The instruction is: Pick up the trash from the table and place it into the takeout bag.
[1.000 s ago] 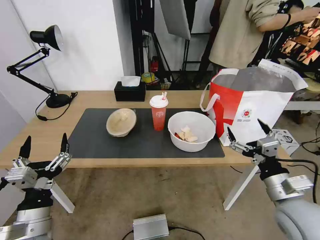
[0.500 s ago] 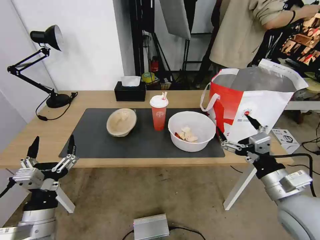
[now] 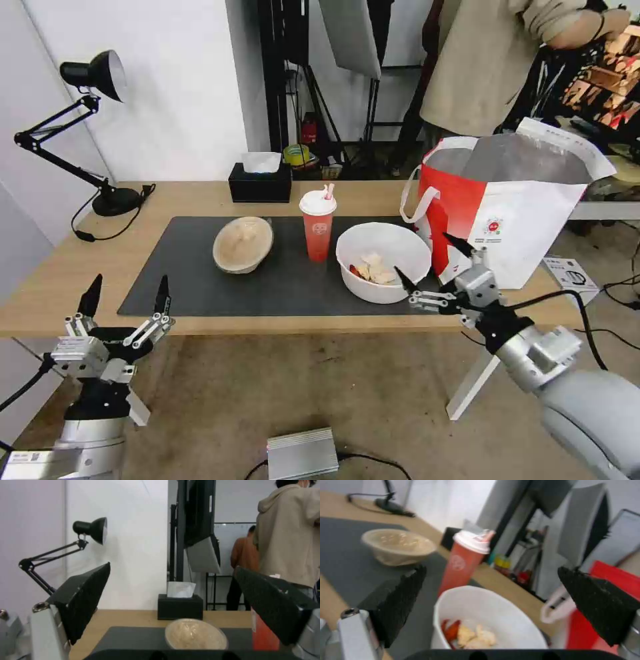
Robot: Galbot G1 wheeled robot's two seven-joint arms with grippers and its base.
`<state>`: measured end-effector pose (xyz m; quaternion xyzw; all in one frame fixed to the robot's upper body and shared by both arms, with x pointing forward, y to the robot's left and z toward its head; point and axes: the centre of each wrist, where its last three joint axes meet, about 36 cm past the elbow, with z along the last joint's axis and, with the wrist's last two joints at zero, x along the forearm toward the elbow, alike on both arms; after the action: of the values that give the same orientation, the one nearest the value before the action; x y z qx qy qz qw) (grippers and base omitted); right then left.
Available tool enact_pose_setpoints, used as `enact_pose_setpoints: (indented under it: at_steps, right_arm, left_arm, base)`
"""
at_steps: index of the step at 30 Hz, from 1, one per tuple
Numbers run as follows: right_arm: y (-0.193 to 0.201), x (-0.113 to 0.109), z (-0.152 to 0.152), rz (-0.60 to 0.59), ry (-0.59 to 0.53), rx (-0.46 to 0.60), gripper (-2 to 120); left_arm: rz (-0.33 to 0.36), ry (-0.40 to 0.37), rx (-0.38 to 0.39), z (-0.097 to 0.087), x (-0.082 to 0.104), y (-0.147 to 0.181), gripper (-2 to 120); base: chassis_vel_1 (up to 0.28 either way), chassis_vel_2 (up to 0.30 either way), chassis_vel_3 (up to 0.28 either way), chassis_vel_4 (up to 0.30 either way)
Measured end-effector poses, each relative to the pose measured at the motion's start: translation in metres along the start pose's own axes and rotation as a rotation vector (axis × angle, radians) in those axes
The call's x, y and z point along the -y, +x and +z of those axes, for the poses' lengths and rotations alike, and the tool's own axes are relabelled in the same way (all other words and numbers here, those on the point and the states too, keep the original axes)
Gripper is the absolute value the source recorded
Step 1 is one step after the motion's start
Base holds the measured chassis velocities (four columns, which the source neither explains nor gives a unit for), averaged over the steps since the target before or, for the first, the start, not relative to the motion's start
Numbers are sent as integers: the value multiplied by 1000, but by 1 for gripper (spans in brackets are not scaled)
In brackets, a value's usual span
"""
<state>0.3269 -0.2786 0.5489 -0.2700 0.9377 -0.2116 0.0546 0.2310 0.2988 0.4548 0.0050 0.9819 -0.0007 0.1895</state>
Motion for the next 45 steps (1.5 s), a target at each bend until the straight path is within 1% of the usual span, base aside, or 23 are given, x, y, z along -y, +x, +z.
enact_pose_setpoints:
  at_steps: [2, 10, 16, 20, 21, 24, 26, 29, 35, 38, 42, 45]
  right_arm:
    - [-11, -1, 0, -56, -5, -20, 100]
    - [-37, 10, -5, -120, 16, -33, 100]
    - [-52, 19, -6, -169, 4, -65, 100]
    - [-60, 32, -12, -229, -22, -109, 100]
    - [-60, 32, -12, -229, -22, -109, 100]
    - [-65, 45, -19, -272, -31, -147, 100]
    - [-66, 48, -20, -284, -36, -159, 100]
    - [-71, 59, -21, -324, -68, -202, 100]
    - [-80, 72, -24, -355, -109, -242, 100]
    - [-87, 83, -29, -400, -132, -282, 100]
    - [-95, 91, -30, -443, -154, -330, 100]
    - [-102, 93, -29, -460, -163, -357, 100]
  left_arm:
    - [3, 4, -3, 2, 1, 1, 100]
    - [-3, 13, -6, 7, 2, 3, 100]
    - [-9, 14, -11, 13, 0, 6, 100]
    - [-9, 10, -20, 17, -2, 8, 100]
    - [-9, 10, -20, 17, -2, 8, 100]
    - [-5, 9, -23, 21, -3, 10, 100]
    - [-4, 9, -24, 22, -4, 10, 100]
    - [2, 10, -26, 24, -4, 11, 100]
    - [12, 11, -26, 25, -4, 10, 100]
    - [24, 11, -31, 27, -5, 10, 100]
    - [31, 10, -36, 30, -6, 10, 100]
    - [34, 10, -41, 32, -7, 10, 100]
  base:
    - [0, 0, 0, 0]
    - [0, 0, 0, 0]
    - [0, 0, 0, 0]
    - [0, 0, 0, 0]
    - [0, 0, 0, 0]
    - [0, 0, 0, 0]
    - [0, 0, 0, 0]
    - [0, 0, 0, 0]
    - [0, 0, 0, 0]
    - [0, 0, 0, 0]
    - [0, 0, 0, 0]
    - [0, 0, 0, 0]
